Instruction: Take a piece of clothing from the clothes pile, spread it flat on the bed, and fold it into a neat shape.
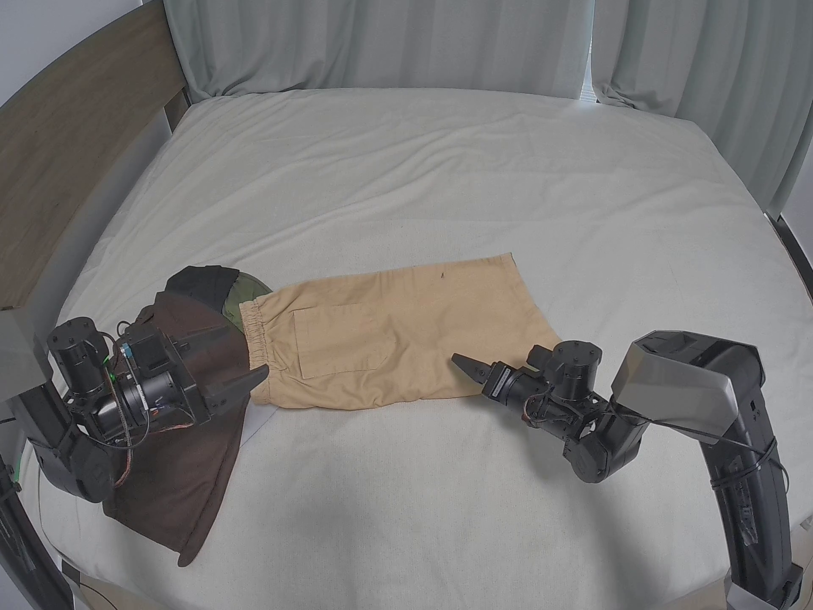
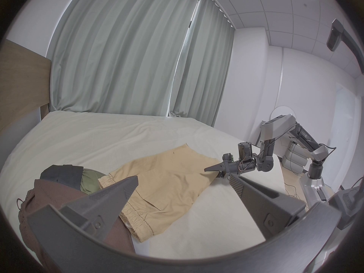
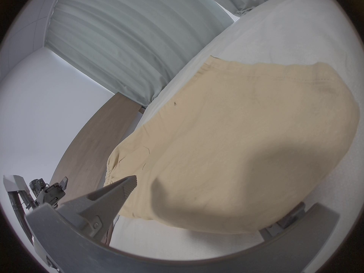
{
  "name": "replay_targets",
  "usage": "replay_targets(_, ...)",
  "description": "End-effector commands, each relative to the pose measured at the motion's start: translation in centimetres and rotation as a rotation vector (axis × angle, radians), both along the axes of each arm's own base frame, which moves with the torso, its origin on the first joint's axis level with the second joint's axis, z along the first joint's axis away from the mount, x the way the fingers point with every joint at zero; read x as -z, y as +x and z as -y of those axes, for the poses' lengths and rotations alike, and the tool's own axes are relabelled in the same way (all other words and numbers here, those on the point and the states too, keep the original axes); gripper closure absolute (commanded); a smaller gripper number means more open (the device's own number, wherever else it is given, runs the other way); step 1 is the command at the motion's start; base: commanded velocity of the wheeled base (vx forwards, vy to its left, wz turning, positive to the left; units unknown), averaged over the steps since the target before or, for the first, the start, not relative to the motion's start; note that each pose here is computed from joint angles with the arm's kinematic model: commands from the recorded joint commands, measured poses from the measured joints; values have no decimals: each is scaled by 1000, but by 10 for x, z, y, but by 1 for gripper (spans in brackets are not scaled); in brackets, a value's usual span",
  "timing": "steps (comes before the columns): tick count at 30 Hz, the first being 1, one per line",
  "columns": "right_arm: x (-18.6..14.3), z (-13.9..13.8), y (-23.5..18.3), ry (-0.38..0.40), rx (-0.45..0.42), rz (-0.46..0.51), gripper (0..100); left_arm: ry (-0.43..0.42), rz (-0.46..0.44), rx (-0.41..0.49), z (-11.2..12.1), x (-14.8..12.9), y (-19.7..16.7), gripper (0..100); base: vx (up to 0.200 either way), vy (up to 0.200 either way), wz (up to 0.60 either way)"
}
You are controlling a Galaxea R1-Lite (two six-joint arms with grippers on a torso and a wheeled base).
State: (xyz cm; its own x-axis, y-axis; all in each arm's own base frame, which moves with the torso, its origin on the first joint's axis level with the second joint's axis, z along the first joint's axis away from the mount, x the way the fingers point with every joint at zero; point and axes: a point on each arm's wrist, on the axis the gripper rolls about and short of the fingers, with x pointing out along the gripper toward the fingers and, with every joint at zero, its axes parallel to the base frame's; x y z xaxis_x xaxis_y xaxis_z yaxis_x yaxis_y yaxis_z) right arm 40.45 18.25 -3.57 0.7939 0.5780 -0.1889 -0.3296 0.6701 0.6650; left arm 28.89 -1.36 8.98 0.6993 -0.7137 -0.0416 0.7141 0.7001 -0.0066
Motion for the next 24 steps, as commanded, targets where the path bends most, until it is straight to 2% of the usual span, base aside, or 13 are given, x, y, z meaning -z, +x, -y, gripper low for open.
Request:
replay_targets(1,8,-4,-1,-3,-9,-15,0,0,-3,1,0,1,0,0,0,0,0)
replay_targets(10,10,-7,0,3,-11,-12,0,-1,-5,3,1,1,0,0,0,0,0)
replay_targets(11,10,-7,0,2,-10,-12,100,-1,-7,3,1,1,0,0,0,0,0)
replay_targets(24,10,-7,-1,5,-10,-1,100,-20,-27,2,1,1,0,0,0,0,0)
